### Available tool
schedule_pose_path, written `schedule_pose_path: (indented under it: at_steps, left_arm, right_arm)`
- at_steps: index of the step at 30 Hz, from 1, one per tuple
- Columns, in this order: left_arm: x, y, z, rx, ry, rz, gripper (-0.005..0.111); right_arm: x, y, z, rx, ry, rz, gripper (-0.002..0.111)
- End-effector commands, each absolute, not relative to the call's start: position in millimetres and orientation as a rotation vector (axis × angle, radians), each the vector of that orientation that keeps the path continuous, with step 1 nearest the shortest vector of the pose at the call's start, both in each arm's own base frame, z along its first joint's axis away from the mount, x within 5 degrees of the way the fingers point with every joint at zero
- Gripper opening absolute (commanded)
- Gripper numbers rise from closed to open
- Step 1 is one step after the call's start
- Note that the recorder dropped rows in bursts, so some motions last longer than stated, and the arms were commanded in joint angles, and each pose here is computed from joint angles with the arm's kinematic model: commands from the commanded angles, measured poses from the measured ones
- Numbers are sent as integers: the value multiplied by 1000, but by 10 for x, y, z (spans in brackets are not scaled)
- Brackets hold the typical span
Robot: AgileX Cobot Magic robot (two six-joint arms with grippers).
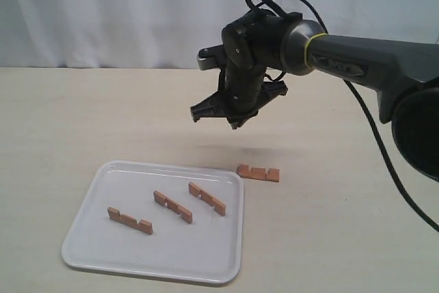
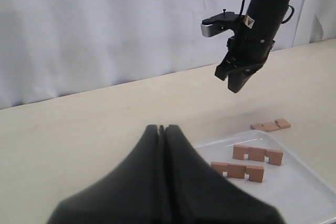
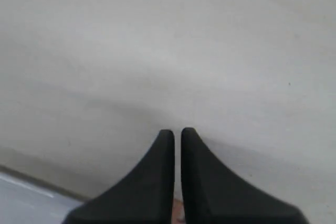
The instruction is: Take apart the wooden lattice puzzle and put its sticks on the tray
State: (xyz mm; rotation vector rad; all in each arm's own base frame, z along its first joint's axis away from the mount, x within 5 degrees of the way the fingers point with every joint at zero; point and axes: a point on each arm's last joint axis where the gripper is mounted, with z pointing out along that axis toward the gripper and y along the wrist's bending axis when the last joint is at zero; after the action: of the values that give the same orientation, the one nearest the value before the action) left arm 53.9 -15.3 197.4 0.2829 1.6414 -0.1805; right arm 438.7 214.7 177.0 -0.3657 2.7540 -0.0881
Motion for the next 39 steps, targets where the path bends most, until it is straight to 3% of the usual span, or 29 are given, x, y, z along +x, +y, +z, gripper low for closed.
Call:
schedule_pose_path:
  at_steps: [1,7,13,22,28,39]
  left_arm:
    - [539,-156,1980,276,1634,-194,0]
    - [539,-156,1980,276,1634,-194,0]
    - [539,-156,1980,276,1634,-194,0]
    - [539,-156,1980,276,1634,-194,0]
    - [539,-156,1980,276,1634,-194,0]
    - [539,-156,1980,276,1634,-194,0]
  right_arm:
    - [4286,2010,1799,-642,2842,-236,15]
    - [4213,1799,1828,-941,2884,-281,28]
    - [3852,1694,1659,-1413,2872,-185,29]
    - [3724,1641,1339,-1708,2605,-178,29]
    - [3758,1647,1317,-1720,2547,-230,29]
    - [3864,1487,1326,-1456,2651,-208,29]
